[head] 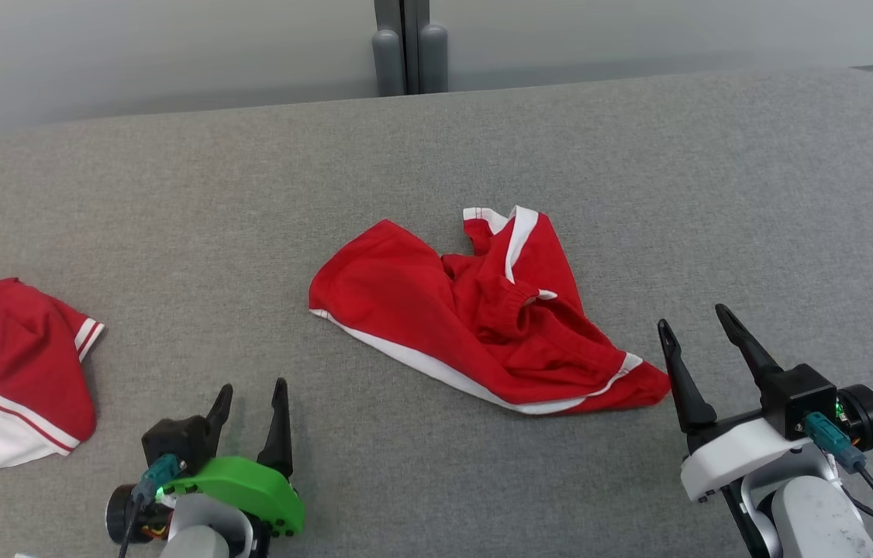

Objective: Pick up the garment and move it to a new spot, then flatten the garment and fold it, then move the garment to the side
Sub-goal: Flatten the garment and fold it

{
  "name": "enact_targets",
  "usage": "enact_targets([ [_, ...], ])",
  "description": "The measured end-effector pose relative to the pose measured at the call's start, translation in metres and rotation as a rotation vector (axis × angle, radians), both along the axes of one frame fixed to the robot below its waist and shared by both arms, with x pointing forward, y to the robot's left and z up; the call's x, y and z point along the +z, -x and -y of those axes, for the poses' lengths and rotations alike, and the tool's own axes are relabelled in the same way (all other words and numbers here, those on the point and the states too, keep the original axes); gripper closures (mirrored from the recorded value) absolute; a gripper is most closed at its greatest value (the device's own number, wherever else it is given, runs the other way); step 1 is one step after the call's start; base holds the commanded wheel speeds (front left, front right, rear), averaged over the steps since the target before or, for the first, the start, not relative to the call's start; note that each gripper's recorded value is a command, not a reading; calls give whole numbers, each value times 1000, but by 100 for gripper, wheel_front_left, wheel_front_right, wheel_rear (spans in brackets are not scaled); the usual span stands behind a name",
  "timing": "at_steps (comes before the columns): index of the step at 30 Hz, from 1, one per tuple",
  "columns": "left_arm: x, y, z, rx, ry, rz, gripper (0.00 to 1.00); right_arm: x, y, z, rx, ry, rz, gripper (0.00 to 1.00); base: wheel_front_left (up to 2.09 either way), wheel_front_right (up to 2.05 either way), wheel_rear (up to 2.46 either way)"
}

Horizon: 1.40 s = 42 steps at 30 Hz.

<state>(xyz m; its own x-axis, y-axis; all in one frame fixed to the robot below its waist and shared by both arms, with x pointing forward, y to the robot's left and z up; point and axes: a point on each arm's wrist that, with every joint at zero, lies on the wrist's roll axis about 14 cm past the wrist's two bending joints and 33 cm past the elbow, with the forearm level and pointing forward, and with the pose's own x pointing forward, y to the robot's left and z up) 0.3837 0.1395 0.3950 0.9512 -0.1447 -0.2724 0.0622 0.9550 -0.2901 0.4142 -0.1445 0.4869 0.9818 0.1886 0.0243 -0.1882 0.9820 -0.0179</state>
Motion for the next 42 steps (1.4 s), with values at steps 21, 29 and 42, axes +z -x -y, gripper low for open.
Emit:
enact_targets([
  [21,-13,-79,45,-230,-87,5,0,-14,-14,16,-54,-18,-29,0,0,0,0],
  [29,-22,-84,53,-258,-89,-15,80,-21,-12,21,-67,-17,-48,0,0,0,0],
  [42,1,-82,48,-214,-40,32,100,-13,-11,11,-41,-33,-33,0,0,0,0],
])
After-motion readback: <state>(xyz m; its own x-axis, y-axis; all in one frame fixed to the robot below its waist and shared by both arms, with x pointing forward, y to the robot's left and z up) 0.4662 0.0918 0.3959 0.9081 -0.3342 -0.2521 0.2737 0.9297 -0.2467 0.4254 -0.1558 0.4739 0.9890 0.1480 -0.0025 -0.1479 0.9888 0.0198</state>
